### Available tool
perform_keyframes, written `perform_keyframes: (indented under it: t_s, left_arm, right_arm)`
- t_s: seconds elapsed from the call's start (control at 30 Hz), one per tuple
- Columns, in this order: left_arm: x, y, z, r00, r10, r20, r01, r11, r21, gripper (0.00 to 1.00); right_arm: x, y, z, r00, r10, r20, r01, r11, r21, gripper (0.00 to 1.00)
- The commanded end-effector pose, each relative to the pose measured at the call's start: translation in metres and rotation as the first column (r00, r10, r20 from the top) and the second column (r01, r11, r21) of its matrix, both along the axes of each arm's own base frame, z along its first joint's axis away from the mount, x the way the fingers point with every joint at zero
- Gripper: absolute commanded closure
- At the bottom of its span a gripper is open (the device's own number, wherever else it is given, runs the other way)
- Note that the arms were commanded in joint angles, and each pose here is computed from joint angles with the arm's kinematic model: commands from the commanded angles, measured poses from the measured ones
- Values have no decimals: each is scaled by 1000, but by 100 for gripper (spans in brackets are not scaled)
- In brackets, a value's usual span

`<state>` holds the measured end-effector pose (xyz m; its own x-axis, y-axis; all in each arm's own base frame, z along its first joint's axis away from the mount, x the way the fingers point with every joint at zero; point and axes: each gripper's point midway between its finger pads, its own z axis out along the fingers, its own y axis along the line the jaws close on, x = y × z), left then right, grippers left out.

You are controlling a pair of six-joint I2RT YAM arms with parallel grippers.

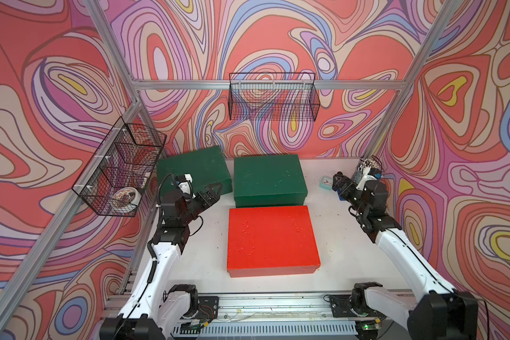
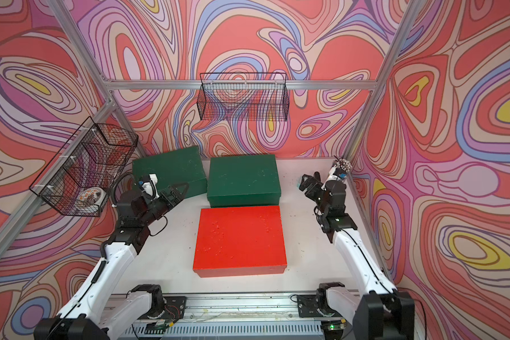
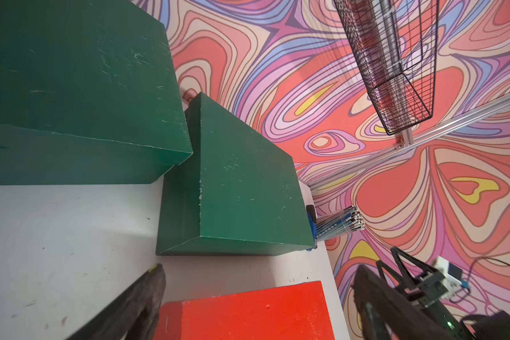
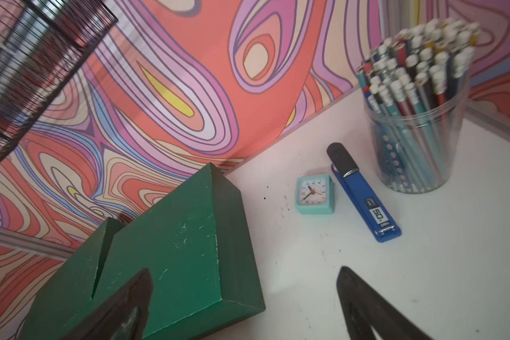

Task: Stack the shoeboxes
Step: Move the shoebox to the center of the board.

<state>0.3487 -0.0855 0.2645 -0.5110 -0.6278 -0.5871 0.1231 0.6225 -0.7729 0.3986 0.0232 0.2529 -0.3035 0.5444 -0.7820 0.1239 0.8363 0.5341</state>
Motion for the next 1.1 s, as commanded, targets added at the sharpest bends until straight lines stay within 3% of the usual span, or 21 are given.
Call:
perform_keyframes:
  t_s: [0.0,0.1,0.17,0.47,0.83,1.07]
  left_arm:
    - [16,-29,28,993,-74,89,72,997,26,3]
    - [39,-50,20,995,-86,53,80,990,116,2]
    - [56,-57,7,995,-97,8,96,988,121,2]
    - [112,-61,-51,985,-84,-148,117,965,233,2]
    - [145,-62,-110,961,-64,-270,146,944,297,3]
    - [152,-76,-127,948,-134,-290,209,947,246,4]
  right_arm:
    - [26,12,3,999,29,-21,-29,999,-14,2]
    - [51,18,-11,997,50,-58,-50,999,-2,2]
    - [69,25,-24,993,72,-89,-72,997,5,2]
    - [126,52,-79,957,173,-232,-169,985,36,1]
    - [148,90,-118,906,297,-301,-280,955,99,2]
    - [149,107,-135,891,316,-328,-292,949,120,2]
